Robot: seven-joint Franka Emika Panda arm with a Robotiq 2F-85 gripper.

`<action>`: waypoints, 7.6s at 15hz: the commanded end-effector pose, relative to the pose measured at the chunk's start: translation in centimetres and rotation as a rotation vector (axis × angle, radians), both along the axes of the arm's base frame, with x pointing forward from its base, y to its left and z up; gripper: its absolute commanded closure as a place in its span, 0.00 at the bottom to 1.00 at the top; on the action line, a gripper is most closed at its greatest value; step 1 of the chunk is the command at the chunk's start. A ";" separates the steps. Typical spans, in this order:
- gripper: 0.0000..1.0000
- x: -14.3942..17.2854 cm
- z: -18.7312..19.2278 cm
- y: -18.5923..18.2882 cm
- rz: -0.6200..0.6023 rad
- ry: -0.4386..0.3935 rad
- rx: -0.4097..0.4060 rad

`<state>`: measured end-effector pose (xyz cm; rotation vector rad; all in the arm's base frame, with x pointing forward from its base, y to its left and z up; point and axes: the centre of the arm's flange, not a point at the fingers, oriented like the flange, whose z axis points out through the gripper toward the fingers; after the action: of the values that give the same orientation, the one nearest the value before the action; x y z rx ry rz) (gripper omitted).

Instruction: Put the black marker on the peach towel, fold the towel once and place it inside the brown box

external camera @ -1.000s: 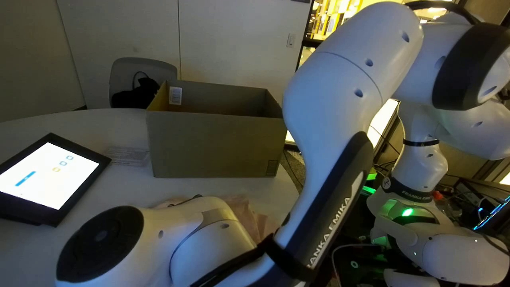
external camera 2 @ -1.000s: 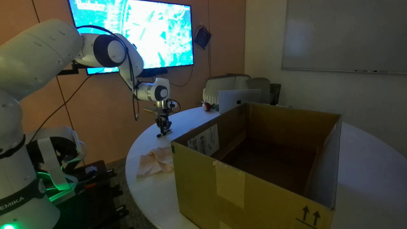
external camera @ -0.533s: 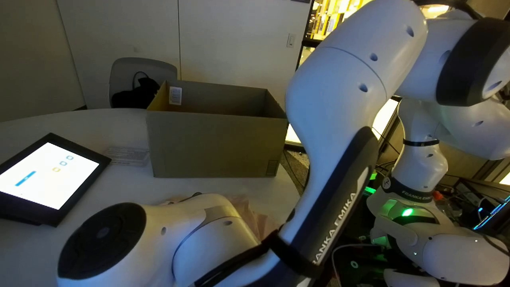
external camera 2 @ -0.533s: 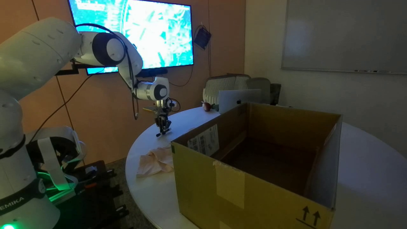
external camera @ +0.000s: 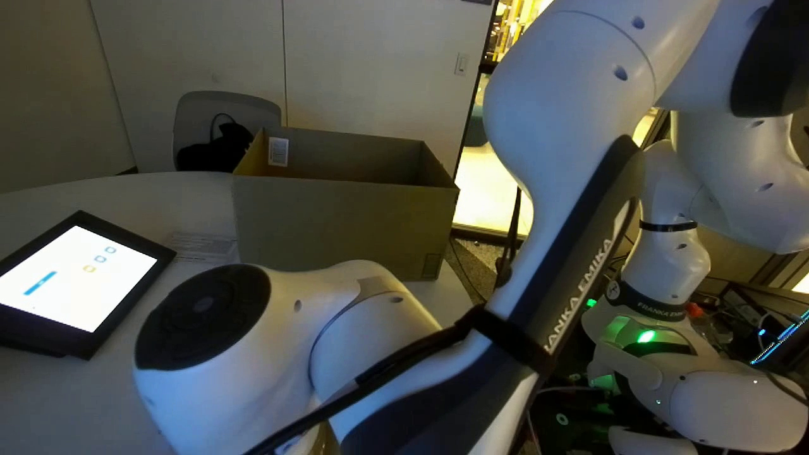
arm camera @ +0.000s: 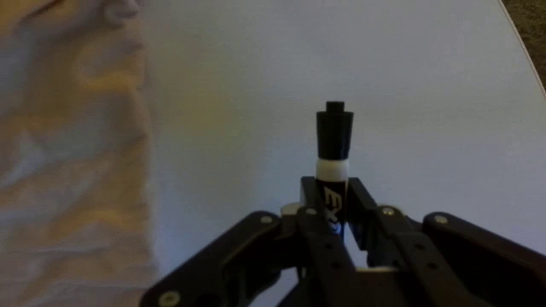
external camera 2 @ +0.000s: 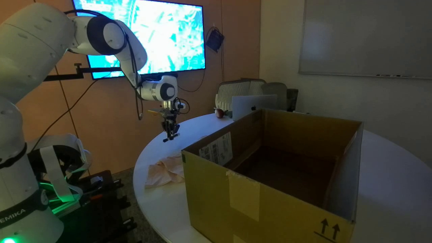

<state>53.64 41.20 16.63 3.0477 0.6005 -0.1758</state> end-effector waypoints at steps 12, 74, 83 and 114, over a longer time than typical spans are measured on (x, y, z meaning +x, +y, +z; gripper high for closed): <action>0.85 2.8 -1.1 -15.8 -0.171 -0.221 -0.270; 0.85 0.3 -2.7 -20.2 -1.513 -0.393 0.052; 0.38 0.1 -3.6 -21.0 -1.534 -0.413 0.031; 0.00 -17.1 -3.9 -15.8 -1.117 -0.370 -0.156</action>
<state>36.94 26.73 12.97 2.7917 -1.0201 0.2731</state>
